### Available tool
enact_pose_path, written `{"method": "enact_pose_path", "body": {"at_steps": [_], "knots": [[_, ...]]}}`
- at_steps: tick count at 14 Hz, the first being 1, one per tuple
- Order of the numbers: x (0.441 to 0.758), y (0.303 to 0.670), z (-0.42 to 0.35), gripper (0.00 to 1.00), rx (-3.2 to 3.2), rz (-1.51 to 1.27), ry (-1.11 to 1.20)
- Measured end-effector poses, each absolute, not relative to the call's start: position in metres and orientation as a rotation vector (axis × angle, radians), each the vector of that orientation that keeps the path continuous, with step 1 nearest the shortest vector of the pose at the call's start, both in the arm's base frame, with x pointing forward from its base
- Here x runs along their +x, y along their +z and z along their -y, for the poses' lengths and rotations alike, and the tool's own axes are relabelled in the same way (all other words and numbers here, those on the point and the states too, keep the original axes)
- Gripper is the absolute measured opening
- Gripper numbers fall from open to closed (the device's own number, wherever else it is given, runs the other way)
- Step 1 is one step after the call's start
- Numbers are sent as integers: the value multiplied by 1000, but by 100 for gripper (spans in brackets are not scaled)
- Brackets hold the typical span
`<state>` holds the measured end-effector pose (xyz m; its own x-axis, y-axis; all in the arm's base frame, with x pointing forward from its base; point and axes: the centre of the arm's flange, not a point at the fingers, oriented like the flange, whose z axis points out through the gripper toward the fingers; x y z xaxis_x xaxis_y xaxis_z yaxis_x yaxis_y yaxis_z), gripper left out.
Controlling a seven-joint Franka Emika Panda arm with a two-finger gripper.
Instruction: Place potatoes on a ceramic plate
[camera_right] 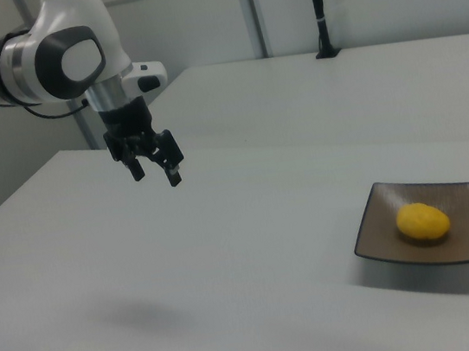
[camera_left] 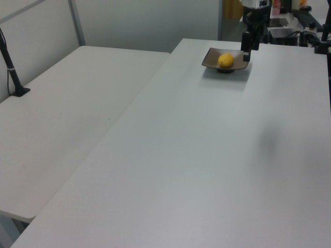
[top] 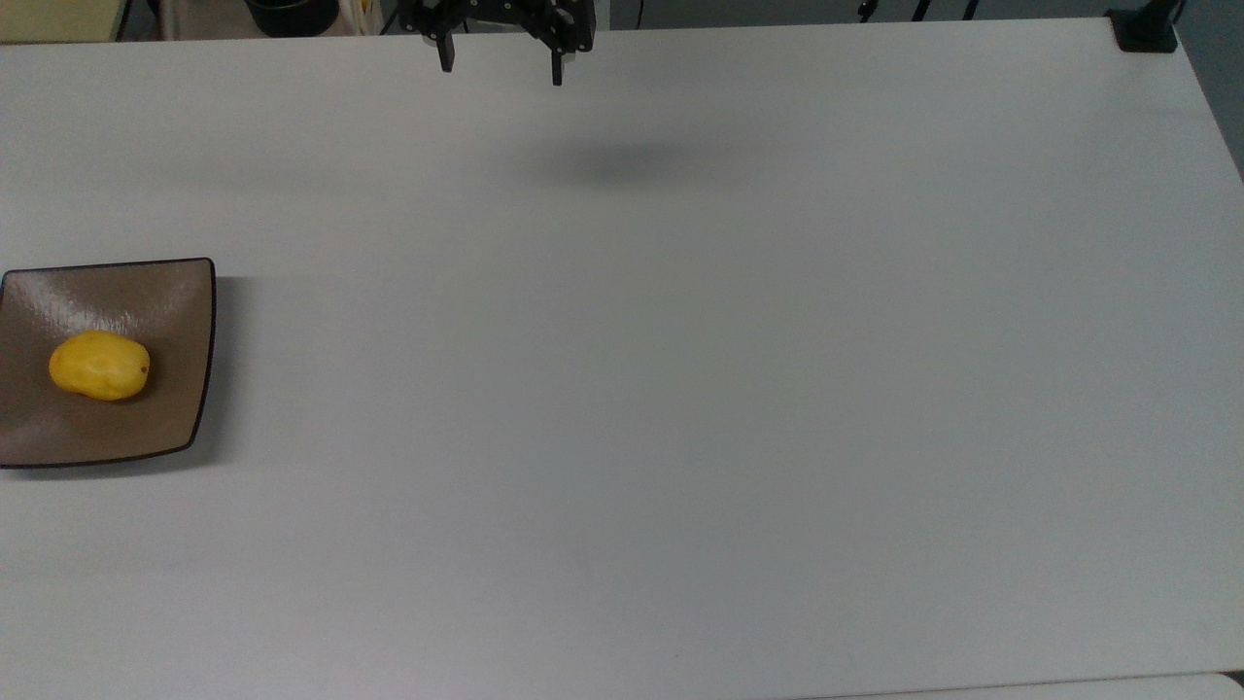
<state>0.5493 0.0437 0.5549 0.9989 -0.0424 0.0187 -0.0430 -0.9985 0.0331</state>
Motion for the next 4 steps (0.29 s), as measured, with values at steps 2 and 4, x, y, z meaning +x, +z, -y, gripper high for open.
{"method": "enact_pose_path", "body": {"at_steps": [2, 4], "knots": [[549, 553, -42, 100, 3109, 71, 23], [550, 550, -43, 100, 3111, 71, 13]]}}
